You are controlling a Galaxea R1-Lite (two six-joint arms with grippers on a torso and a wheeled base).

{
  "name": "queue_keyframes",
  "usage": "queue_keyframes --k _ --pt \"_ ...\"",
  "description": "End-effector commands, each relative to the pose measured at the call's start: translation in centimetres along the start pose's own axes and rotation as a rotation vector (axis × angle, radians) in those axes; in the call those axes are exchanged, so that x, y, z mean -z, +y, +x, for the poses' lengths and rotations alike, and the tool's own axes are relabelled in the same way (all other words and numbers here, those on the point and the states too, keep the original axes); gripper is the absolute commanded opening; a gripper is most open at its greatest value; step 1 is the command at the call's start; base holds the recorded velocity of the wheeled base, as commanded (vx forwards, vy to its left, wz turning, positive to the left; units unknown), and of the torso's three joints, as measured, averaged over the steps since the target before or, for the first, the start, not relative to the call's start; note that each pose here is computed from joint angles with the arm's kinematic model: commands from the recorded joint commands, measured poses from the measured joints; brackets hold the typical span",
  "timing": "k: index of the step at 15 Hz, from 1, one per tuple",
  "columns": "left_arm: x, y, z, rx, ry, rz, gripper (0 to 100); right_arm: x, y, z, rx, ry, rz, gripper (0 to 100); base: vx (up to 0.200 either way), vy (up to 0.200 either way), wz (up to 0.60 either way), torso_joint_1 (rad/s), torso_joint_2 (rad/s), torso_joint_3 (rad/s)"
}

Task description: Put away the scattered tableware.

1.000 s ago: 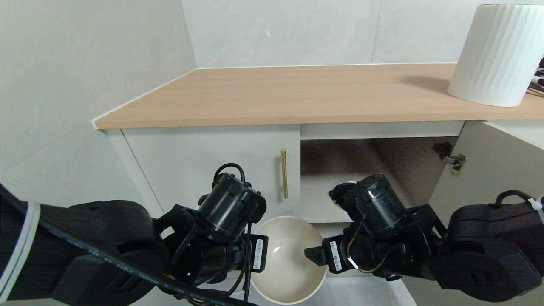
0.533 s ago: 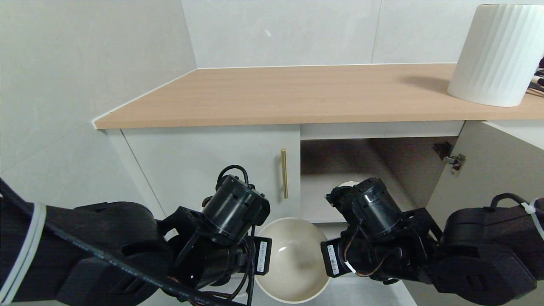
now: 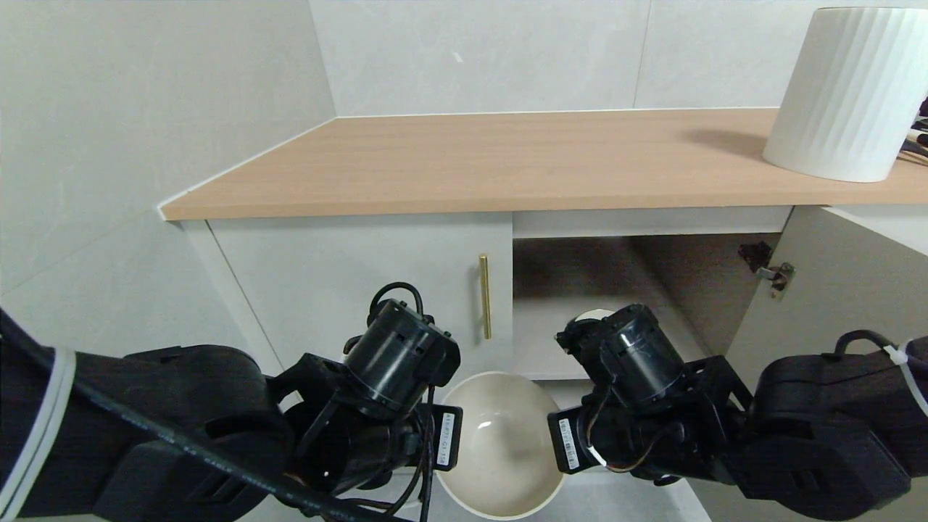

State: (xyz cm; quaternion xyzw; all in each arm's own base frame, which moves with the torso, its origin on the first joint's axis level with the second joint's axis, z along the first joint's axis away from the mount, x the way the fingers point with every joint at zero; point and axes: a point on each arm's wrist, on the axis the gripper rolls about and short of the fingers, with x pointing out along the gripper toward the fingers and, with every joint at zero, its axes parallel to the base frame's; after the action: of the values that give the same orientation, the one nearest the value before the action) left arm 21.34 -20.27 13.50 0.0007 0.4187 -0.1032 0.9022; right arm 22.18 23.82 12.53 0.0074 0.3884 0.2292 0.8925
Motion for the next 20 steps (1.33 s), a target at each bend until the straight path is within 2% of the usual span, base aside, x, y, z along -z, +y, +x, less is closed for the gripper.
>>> queue_keyframes --k 1,7,11,13,15,16,17,18,19,20 --pt "-0.1 0.0 -0.1 0.003 -0.003 -0.002 100 0.1 0.0 0.1 -0.001 0.003 -0.001 0 0.0 0.0 0.0 0.0 0.0 0.0" --pt "-0.1 0.0 -0.2 0.006 -0.008 -0.004 100 0.5 -0.1 0.5 0.008 0.025 -0.011 0 0.0 0.0 0.0 0.0 0.0 0.0" --pt "-0.2 0.0 -0.3 0.006 -0.011 -0.005 100 0.8 -1.8 1.6 0.09 0.13 -0.025 0 0.0 0.0 0.0 0.0 0.0 0.0" --pt "-0.2 0.0 -0.4 0.007 -0.012 -0.006 100 0.5 -3.2 2.8 0.186 0.132 -0.003 0 0.0 0.0 0.0 0.0 0.0 0.0" --pt "-0.2 0.1 -0.5 0.008 -0.015 -0.007 100 0.1 -6.2 5.1 0.333 0.137 0.051 0 0.0 0.0 0.0 0.0 0.0 0.0" --pt "-0.2 0.1 -0.5 0.009 -0.016 -0.007 100 -0.2 -7.4 5.9 0.361 0.14 0.081 0 0.0 0.0 0.0 0.0 0.0 0.0" --pt "-0.2 0.1 -0.5 0.009 -0.016 -0.007 100 -0.2 -7.6 6.0 0.366 0.141 0.084 0 0.0 0.0 0.0 0.0 0.0 0.0" --pt "-0.3 0.1 -0.7 0.012 -0.021 -0.009 100 -1.0 -9.0 7.2 0.395 0.123 0.149 0 0.0 0.0 0.0 0.0 0.0 0.0" --pt "-0.3 0.1 -0.7 0.012 -0.021 -0.009 100 -1.3 -9.3 7.4 0.402 0.111 0.18 0 0.0 0.0 0.0 0.0 0.0 0.0" --pt "-0.3 0.1 -0.7 0.012 -0.021 -0.009 100 -2.4 -9.9 7.5 0.41 0.064 0.268 0 0.0 0.0 0.0 0.0 0.0 0.0"
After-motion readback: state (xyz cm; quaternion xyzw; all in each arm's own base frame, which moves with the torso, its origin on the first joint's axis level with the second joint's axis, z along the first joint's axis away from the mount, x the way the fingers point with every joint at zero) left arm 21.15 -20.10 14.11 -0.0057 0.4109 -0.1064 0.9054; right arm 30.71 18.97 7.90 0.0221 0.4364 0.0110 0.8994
